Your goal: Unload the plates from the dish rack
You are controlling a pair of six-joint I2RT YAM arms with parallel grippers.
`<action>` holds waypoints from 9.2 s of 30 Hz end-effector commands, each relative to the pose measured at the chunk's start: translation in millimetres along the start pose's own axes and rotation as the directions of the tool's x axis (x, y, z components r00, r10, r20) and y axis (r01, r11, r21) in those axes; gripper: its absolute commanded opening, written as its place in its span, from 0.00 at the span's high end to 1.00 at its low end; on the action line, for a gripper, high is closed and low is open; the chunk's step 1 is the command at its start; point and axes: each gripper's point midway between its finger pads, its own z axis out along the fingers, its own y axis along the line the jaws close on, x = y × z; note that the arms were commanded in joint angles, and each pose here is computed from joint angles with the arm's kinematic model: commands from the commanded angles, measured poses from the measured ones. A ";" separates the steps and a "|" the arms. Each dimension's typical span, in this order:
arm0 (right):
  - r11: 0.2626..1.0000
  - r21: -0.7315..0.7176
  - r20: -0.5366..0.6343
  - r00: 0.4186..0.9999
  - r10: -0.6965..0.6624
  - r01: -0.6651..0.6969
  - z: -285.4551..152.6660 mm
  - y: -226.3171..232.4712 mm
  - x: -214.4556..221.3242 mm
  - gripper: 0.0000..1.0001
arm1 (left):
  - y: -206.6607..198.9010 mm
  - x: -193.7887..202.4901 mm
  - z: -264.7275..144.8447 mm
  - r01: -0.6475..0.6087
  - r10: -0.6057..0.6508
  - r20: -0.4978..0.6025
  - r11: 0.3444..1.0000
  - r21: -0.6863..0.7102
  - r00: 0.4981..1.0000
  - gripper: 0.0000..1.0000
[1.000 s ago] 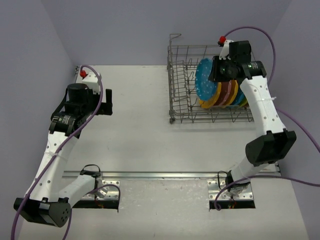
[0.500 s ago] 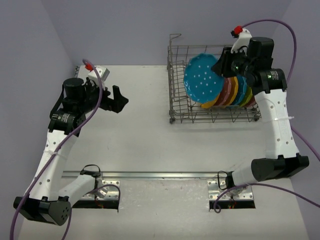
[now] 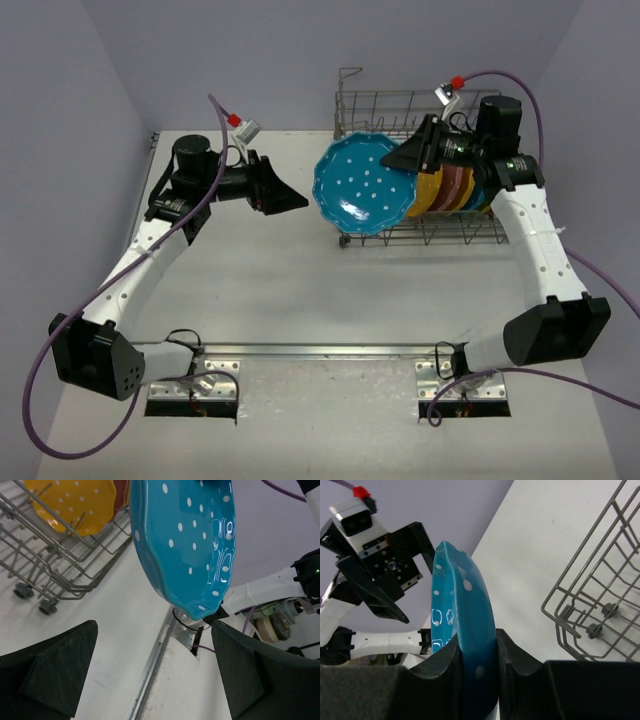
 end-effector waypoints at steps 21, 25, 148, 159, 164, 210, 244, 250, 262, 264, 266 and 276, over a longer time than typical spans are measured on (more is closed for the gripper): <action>0.963 -0.268 -0.075 0.996 -0.055 0.033 40.4 61.9 23.0 1.00 | -26.4 -4.9 23.2 0.208 -0.209 -0.019 0.953 0.222 0.978 0.72; 0.970 -0.242 -0.077 0.996 -0.037 0.017 44.9 55.0 21.7 0.86 | -11.3 -4.3 5.7 0.227 -0.234 0.022 0.957 0.181 0.972 1.00; 0.669 0.684 0.081 0.882 -0.464 0.289 -47.3 -107.5 -90.2 1.00 | 164.8 -48.7 -167.3 -0.371 0.481 -0.175 0.350 -0.860 0.859 0.06; 0.755 0.556 0.224 0.812 -0.539 0.348 -67.3 -27.5 -111.3 1.00 | 113.0 -52.6 -101.4 -0.338 0.397 -0.032 0.734 -0.590 0.917 0.04; 0.882 0.353 0.268 0.870 -0.414 0.311 -51.4 6.8 -90.8 1.00 | 66.9 -42.0 -60.7 -0.182 0.202 0.062 0.953 -0.244 0.977 0.03; 0.997 -0.076 0.000 1.000 -0.003 0.003 37.3 25.0 30.0 0.01 | 64.7 13.2 -24.5 0.242 -0.241 -0.029 0.968 0.066 0.970 1.00; 0.994 0.073 0.035 0.995 -0.089 0.086 -3.4 -11.8 11.0 0.01 | 311.4 104.8 -140.2 0.354 -0.434 -0.033 0.775 -0.523 0.901 0.91; 0.994 0.071 0.026 0.997 -0.079 0.077 -2.4 -14.5 13.7 0.01 | 326.7 115.5 -149.8 0.305 -0.408 -0.032 0.730 -0.612 0.912 0.68; 0.994 0.078 0.023 0.997 -0.072 0.070 -1.9 -17.8 16.1 0.01 | 340.0 113.7 -161.0 0.067 -0.274 -0.127 0.602 -0.796 0.953 0.49; 0.994 0.079 0.025 0.997 -0.072 0.070 -2.0 -17.7 15.9 0.01 | 339.9 112.9 -162.5 0.019 -0.242 -0.145 0.567 -0.824 0.959 0.48; 0.994 0.080 0.023 0.997 -0.070 0.068 -1.6 -18.4 16.6 0.01 | 336.5 108.4 -161.8 -0.012 -0.208 -0.150 0.549 -0.836 0.967 0.43; 0.993 0.090 0.029 0.997 -0.075 0.072 -1.8 -19.8 15.2 0.01 | 320.7 99.4 -128.2 -0.006 -0.157 -0.140 0.641 -0.767 0.978 0.32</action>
